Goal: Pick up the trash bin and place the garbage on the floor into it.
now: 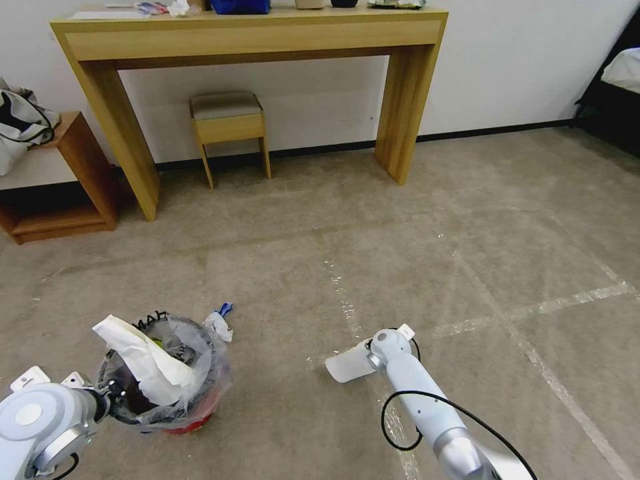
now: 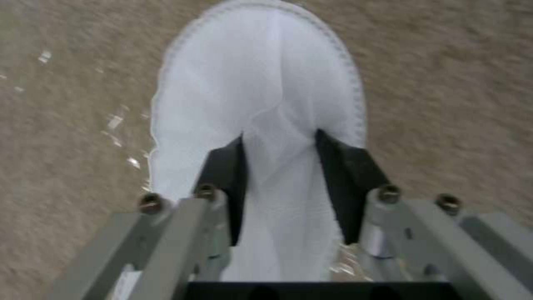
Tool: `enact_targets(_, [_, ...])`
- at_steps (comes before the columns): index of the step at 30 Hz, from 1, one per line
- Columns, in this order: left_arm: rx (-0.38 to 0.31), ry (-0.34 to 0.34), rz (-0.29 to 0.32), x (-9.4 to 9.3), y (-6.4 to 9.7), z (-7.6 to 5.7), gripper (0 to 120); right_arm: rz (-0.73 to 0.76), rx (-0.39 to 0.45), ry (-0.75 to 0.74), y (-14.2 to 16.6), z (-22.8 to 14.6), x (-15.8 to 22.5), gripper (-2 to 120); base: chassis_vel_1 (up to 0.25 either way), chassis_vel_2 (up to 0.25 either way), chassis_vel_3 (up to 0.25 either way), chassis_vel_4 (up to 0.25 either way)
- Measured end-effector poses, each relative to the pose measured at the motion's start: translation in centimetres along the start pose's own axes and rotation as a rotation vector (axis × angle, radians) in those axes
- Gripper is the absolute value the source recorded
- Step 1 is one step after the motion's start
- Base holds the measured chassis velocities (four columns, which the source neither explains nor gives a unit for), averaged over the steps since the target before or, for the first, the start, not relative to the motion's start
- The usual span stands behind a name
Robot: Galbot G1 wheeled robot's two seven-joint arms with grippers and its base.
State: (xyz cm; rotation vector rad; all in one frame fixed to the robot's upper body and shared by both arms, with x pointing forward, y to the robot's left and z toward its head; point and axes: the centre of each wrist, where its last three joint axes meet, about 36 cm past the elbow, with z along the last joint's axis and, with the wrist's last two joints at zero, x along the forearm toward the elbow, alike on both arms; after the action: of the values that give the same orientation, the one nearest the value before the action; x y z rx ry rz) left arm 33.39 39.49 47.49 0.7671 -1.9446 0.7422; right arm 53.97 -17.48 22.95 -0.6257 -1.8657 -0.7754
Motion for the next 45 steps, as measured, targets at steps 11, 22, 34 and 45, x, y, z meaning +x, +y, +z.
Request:
enact_targets(11, [-0.008, 0.000, 0.008, 0.3, -0.2, 0.5, 0, 0.040, 0.011, -0.003, -2.7, 0.9, 0.5, 0, 0.000, 0.000, 0.000, 0.000])
enact_targets(22, [-0.014, -0.011, 0.007, 0.5, -0.1, 0.6, 0, 0.027, 0.010, -0.019, -3.7, 1.1, 2.5, 0, 0.000, 0.000, 0.000, 0.000])
enact_targets(34, [-0.003, -0.017, -0.002, 1.2, 0.6, 1.1, 0, -0.265, 0.048, -0.151, -3.5, -2.8, 16.2, 0, 0.000, 0.000, 0.000, 0.000])
enact_targets(45, [0.005, -0.028, 0.005, 2.2, 0.8, 1.4, 0, -0.580, 0.193, -0.490, -4.6, -8.7, 24.4, 0, 0.000, 0.000, 0.000, 0.000])
